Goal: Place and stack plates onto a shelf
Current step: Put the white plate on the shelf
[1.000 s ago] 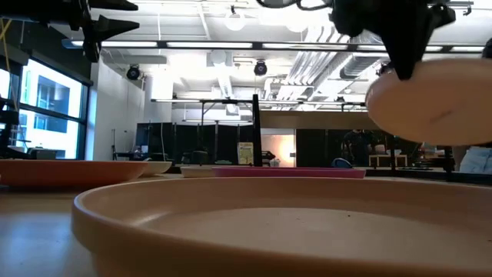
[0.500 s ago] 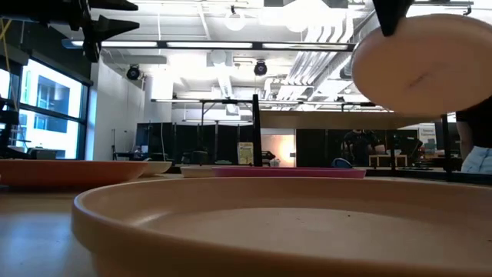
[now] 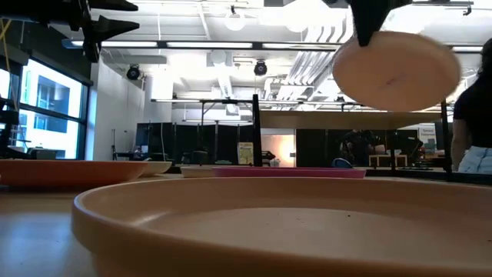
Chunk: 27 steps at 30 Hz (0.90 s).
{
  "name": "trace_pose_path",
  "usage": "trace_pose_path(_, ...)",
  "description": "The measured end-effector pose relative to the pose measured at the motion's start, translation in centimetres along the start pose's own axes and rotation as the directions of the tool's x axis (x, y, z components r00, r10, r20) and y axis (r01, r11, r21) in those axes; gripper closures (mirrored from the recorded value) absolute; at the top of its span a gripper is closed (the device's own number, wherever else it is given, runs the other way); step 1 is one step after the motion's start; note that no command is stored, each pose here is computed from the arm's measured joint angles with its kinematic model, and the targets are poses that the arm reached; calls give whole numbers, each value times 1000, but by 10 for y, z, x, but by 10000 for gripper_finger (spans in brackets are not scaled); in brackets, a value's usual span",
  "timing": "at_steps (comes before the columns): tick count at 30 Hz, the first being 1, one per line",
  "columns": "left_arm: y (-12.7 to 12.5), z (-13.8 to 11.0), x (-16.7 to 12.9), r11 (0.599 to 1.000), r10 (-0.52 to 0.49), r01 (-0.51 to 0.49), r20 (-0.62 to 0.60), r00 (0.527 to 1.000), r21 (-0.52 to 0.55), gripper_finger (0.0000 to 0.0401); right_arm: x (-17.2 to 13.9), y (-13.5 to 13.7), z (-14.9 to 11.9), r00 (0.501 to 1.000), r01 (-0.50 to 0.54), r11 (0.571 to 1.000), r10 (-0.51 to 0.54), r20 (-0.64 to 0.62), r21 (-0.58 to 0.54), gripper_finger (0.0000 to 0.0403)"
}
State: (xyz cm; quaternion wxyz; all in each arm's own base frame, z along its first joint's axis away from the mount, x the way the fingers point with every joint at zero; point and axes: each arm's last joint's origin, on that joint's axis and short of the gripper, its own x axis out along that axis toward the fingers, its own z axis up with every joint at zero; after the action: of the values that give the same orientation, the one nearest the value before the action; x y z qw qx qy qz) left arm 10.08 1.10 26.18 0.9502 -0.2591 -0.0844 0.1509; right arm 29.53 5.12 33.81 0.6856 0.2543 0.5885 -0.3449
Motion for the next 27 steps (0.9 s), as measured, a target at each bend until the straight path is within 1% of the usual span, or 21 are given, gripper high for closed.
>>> trace_pose_path(5,0,0,0,1000,1,-1,-1,1000,0,263,2,-11,15,1000,18,1000,-18,18,-11,403)
trace_pose_path(9,0,0,0,1000,1,-1,-1,1000,0,263,-3,-24,23,998,24,999,-23,53,-26,403)
trace_pose_path(19,0,0,0,1000,8,-8,2,1000,1,263,-24,-69,41,982,54,999,-53,182,0,403)
trace_pose_path(23,0,0,0,1000,9,-9,3,1000,1,263,-29,-85,48,974,89,995,-79,214,-39,403)
trace_pose_path(27,1,0,1,1000,18,-18,2,1000,4,263,-28,-99,57,971,128,987,-105,216,-93,403)
